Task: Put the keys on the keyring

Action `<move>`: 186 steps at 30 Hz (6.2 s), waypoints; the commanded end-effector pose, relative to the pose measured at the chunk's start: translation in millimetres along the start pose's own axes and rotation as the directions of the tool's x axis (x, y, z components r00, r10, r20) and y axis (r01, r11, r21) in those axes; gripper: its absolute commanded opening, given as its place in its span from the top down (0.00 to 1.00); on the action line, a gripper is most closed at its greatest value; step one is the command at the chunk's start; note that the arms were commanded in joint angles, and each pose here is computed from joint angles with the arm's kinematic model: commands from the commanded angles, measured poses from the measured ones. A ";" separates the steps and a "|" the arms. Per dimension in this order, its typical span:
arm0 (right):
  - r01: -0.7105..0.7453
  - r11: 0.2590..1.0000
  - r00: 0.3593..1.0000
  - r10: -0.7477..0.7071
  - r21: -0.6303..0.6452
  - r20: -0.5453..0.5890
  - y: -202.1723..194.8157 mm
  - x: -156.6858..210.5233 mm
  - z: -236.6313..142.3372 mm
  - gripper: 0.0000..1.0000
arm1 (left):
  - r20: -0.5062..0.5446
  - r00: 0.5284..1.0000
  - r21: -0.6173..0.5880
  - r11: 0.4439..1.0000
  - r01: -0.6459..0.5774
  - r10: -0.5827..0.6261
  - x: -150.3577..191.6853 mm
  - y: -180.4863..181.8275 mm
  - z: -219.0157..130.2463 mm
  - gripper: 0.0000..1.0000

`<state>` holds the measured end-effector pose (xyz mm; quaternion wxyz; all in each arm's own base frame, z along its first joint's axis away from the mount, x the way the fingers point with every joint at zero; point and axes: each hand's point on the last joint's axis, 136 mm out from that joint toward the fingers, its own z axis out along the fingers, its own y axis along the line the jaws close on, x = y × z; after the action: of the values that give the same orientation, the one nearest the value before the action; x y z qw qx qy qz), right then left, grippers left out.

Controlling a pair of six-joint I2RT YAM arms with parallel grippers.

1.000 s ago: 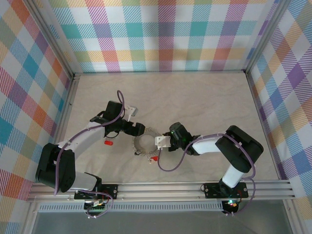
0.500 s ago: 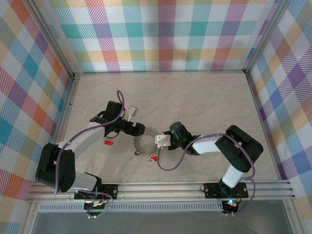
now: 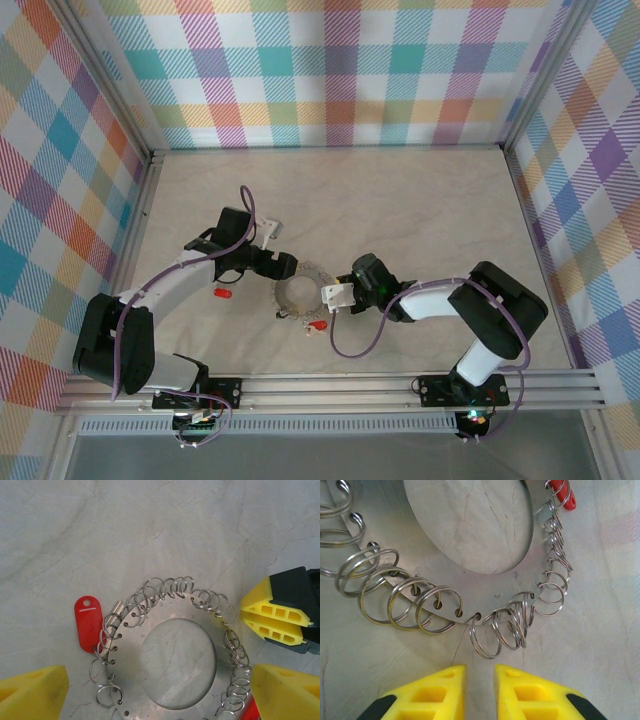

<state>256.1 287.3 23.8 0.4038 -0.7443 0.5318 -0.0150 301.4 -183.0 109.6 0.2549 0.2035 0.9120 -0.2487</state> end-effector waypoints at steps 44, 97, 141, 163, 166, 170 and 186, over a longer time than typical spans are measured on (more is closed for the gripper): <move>0.131 0.991 0.986 -0.132 0.011 0.099 -8.0 -20.6 13.4 0.89 | -0.008 1.000 0.016 1.000 -0.017 0.017 -4.2 -1.7 -3.4 0.07; -0.326 0.937 0.818 0.346 -0.125 0.459 -57.9 -82.3 -125.9 1.00 | 0.447 0.722 0.302 0.671 -0.677 0.528 -13.0 -136.6 -62.7 0.46; -0.376 0.879 0.713 0.476 -0.293 0.514 -52.4 -97.5 -147.2 1.00 | 0.470 0.572 0.088 0.609 -0.788 0.672 0.3 -168.5 -19.3 0.65; -0.404 0.874 0.715 0.485 -0.270 0.503 -57.6 -94.2 -143.8 1.00 | 0.472 0.549 0.118 0.568 -0.815 0.690 12.1 -177.2 -19.8 0.81; -0.391 0.876 0.711 0.483 -0.285 0.511 -56.1 -96.9 -145.9 1.00 | 0.459 0.550 0.137 0.556 -0.820 0.698 14.3 -178.4 -17.6 0.83; -0.383 0.877 0.709 0.481 -0.290 0.516 -56.6 -98.9 -147.3 1.00 | 0.457 0.552 0.154 0.549 -0.821 0.697 14.1 -180.9 -14.3 0.82; -0.348 0.892 0.765 0.449 -0.289 0.462 -45.0 -93.3 -139.2 1.00 | 0.461 0.524 0.206 0.488 -0.848 0.716 14.5 -191.3 -9.9 1.00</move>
<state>190.9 279.7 167.6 0.4418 -0.6051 0.5791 0.3214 200.4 -316.0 165.7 0.4374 0.5858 0.6134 -0.2989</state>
